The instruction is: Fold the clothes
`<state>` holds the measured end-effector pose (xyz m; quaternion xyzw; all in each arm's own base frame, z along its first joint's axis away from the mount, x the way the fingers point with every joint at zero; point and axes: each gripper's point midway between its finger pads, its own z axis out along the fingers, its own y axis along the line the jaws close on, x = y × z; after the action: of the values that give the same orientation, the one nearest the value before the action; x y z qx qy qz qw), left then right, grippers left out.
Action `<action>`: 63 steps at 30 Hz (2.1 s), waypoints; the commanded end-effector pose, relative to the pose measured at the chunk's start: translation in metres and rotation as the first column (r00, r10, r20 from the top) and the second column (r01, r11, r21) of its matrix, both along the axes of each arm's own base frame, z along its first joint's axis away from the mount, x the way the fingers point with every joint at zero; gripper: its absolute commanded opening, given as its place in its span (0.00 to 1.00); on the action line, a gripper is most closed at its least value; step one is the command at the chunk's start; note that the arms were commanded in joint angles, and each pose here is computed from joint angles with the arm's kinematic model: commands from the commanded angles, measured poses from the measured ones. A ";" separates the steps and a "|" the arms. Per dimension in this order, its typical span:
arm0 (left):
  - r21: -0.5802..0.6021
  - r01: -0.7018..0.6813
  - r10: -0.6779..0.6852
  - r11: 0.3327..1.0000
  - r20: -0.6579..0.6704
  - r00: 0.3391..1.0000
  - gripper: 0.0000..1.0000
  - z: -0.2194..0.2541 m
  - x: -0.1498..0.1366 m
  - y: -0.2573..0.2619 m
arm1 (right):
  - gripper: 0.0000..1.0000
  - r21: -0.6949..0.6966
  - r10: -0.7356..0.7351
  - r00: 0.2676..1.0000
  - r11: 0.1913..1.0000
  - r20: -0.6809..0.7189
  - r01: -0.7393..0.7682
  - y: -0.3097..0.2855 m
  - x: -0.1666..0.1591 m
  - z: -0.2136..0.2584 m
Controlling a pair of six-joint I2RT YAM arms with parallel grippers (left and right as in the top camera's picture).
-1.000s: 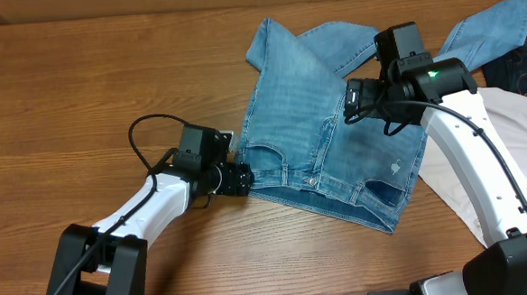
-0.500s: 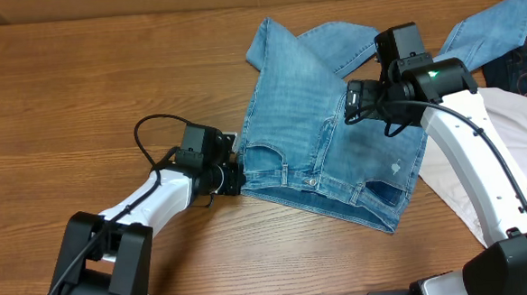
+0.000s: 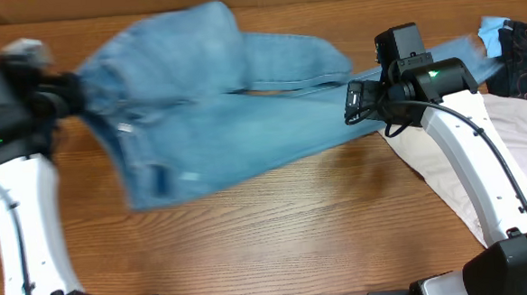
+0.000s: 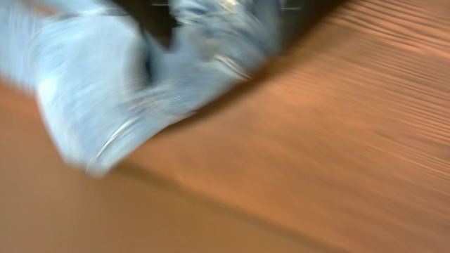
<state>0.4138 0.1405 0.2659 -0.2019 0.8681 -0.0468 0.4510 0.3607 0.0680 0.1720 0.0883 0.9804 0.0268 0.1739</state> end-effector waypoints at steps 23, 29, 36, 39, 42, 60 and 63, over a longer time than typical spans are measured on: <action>-0.021 -0.388 0.208 0.921 -0.817 0.539 1.00 -0.236 -0.128 -0.008 | 1.00 -0.012 -0.007 1.000 1.000 0.031 0.007 -0.004 0.004 0.009; 0.066 -0.381 0.249 0.922 -0.856 0.453 0.83 -0.265 -0.137 0.005 | 1.00 -0.013 -0.006 1.000 1.000 0.026 0.007 -0.004 0.003 0.008; 0.213 -0.403 0.384 0.890 -0.828 0.408 0.04 -0.255 -0.146 0.043 | 1.00 -0.013 -0.007 1.000 1.000 0.025 0.007 -0.004 0.002 0.008; 0.216 -0.479 0.432 0.851 -0.807 0.403 0.04 -0.236 -0.146 0.073 | 1.00 -0.013 -0.007 1.000 1.000 0.025 0.007 -0.004 0.002 0.008; 0.218 -0.574 0.501 0.790 -0.769 0.397 0.04 -0.202 -0.147 0.113 | 1.00 -0.013 -0.007 1.000 1.000 0.028 0.007 -0.004 0.003 0.008; -0.098 -0.321 0.131 0.942 -0.773 0.620 0.92 -0.158 -0.066 0.003 | 1.00 0.056 0.292 0.935 0.950 0.200 -0.308 0.051 0.103 -0.055; -0.099 -0.224 0.066 0.970 -0.775 0.629 0.92 -0.158 -0.054 -0.032 | 1.00 0.055 0.291 0.932 0.949 0.218 -0.310 0.056 0.128 -0.091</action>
<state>0.3465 0.1391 0.1037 -0.3658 0.9305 0.0085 0.0163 0.4719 0.1196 0.1057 -0.0445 0.9587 0.1004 0.2625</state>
